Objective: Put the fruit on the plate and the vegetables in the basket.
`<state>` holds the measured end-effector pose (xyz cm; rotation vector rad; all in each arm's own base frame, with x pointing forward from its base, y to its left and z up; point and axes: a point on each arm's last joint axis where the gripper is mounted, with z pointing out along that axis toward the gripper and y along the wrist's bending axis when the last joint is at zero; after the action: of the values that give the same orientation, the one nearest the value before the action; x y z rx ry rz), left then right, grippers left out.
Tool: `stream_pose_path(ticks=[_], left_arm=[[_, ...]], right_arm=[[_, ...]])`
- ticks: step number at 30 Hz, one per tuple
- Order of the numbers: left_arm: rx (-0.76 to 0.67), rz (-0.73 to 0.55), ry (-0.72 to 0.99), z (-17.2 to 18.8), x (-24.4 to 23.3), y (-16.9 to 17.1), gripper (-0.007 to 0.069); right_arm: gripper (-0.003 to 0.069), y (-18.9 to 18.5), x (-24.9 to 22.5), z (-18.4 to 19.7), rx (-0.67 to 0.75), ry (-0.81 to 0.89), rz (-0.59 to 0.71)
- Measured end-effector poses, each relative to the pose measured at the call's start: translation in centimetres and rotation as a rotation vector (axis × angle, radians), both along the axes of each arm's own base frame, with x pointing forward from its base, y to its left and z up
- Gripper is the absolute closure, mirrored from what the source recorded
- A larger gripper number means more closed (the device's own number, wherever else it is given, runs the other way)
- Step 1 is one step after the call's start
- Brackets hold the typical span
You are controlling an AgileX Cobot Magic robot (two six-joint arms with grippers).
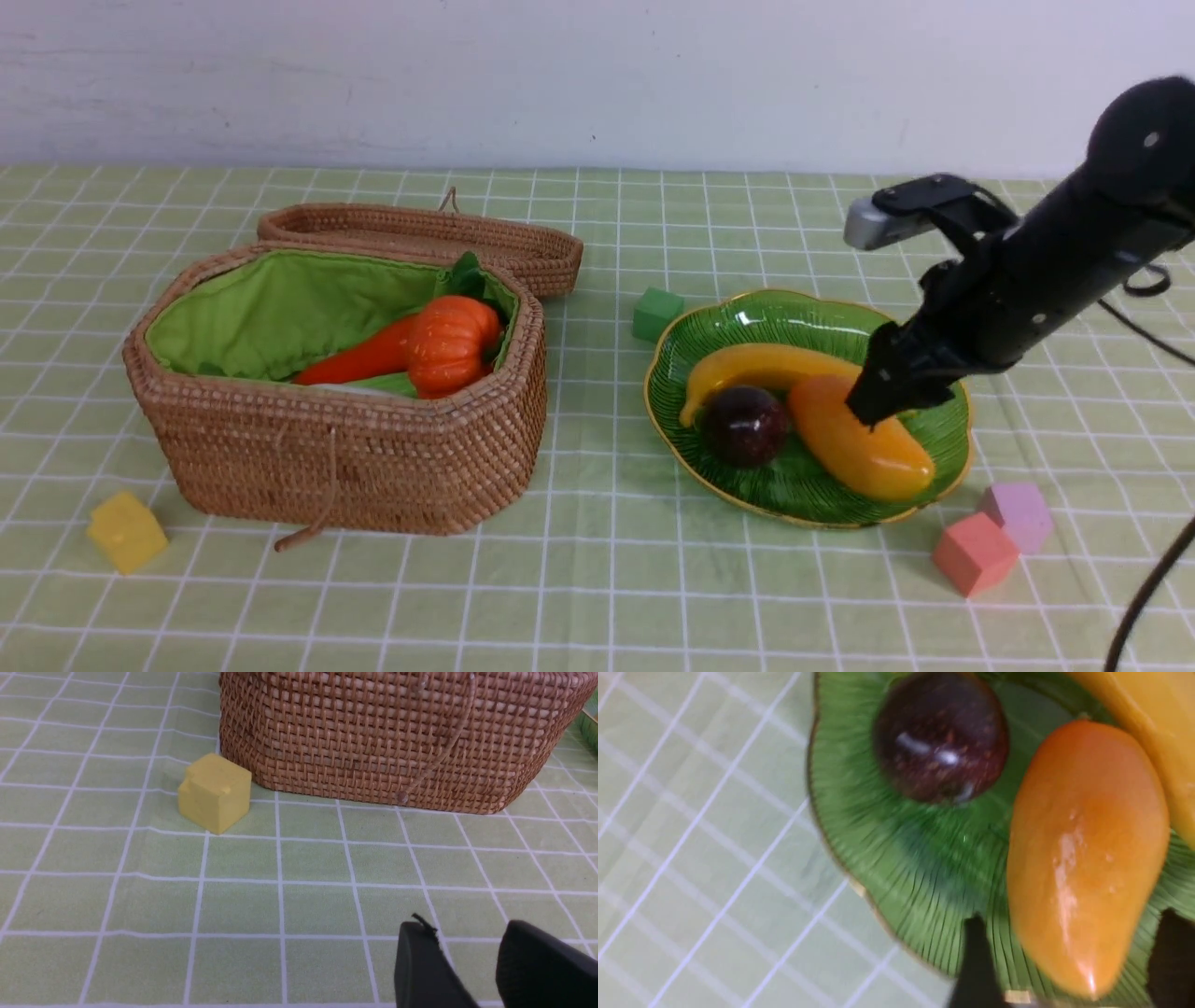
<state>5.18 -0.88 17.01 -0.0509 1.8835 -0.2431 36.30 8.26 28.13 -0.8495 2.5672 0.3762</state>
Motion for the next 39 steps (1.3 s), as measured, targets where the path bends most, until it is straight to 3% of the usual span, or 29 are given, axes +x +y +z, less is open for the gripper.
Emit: stream_pose_path(ticks=[2,3,5,7,11,14,19,27,39], left_arm=[[0.000,0.000,0.000,0.0,0.0,0.0,0.0386],[0.000,0.000,0.000,0.0,0.0,0.0,0.0386],[0.000,0.000,0.000,0.0,0.0,0.0,0.0386],[0.000,0.000,0.000,0.0,0.0,0.0,0.0386],[0.000,0.000,0.000,0.0,0.0,0.0,0.0386],[0.000,0.000,0.000,0.0,0.0,0.0,0.0386],[0.000,0.000,0.000,0.0,0.0,0.0,0.0386],[0.000,0.000,0.000,0.0,0.0,0.0,0.0386],[0.000,0.000,0.000,0.0,0.0,0.0,0.0386]], right_arm=[[0.0298,-0.2,-0.9,2.0,-0.013,-0.008,0.006],[0.0433,-0.5,-2.0,4.6,-0.020,-0.014,-0.019],[0.0571,-1.0,-3.8,7.7,-0.011,-0.047,-0.078],[0.0659,-1.6,-6.1,10.2,-0.004,-0.082,-0.148],[0.0676,-2.8,-11.6,12.5,0.010,-0.159,-0.247],[0.0676,-3.4,-14.6,12.2,0.044,-0.217,-0.302],[0.0677,-4.0,-19.7,8.3,0.158,-0.320,-0.389],[0.0676,-4.3,-23.9,2.4,0.288,-0.356,-0.462],[0.0673,-4.3,-25.8,-0.4,0.256,-0.233,-0.441]])
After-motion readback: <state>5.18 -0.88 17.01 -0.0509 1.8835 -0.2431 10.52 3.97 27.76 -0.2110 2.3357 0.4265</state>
